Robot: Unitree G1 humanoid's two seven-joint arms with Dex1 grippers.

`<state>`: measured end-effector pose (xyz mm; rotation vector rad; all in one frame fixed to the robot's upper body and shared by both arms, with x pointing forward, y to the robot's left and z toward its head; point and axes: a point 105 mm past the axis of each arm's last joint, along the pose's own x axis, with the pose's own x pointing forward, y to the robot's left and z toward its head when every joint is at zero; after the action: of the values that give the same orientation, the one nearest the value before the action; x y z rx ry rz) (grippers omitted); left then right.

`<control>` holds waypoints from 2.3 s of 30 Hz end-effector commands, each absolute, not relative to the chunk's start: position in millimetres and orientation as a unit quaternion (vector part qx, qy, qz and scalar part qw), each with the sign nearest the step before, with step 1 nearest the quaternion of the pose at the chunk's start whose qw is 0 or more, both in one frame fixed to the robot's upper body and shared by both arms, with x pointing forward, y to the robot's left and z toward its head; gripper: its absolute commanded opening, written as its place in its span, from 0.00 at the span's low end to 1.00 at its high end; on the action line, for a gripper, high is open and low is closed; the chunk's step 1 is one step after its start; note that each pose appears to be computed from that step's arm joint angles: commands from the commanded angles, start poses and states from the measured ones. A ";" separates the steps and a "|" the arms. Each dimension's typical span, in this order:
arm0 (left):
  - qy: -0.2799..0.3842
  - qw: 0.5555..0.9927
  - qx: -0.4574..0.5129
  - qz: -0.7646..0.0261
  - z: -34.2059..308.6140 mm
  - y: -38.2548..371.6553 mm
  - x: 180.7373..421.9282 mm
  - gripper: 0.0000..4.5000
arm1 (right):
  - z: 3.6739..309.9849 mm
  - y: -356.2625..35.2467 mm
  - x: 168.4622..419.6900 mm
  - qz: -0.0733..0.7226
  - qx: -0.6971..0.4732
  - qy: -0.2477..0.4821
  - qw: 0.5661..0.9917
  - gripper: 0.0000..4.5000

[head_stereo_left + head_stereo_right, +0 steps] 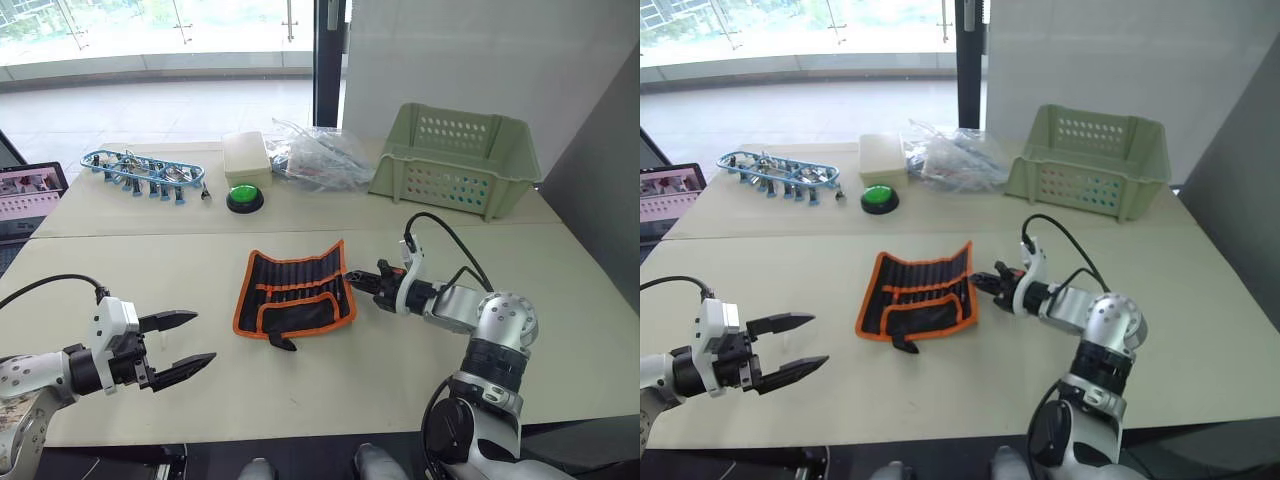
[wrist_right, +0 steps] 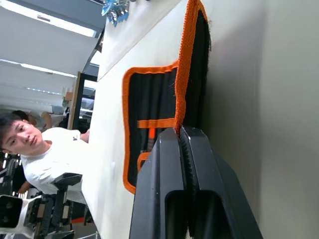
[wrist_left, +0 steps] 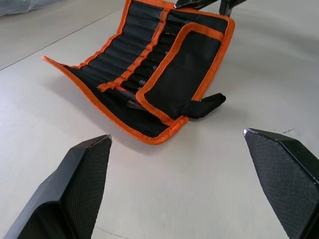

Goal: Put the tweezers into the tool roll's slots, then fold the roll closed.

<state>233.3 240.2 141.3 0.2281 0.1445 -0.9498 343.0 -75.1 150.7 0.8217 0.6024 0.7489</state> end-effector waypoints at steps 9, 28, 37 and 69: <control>0.063 0.874 0.123 -0.466 145.5 239.0 234.4 1.00 | 176.5 -11.9 333.9 0.368 0.353 0.263 0.819 0.00; 0.066 0.871 0.127 -0.469 148.6 240.2 237.2 1.00 | 194.8 18.1 314.2 0.448 0.089 0.150 0.877 0.00; 0.069 0.869 0.125 -0.473 148.6 237.7 237.7 1.00 | 161.5 25.9 319.7 0.417 0.029 0.146 0.897 0.00; 0.068 0.876 0.113 -0.465 147.4 235.7 236.3 1.00 | 181.6 9.8 337.1 0.466 0.055 0.063 0.881 0.64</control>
<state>236.4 238.4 138.2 0.2272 0.1792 -0.9687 346.7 -1.1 160.7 0.1082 0.2346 0.8733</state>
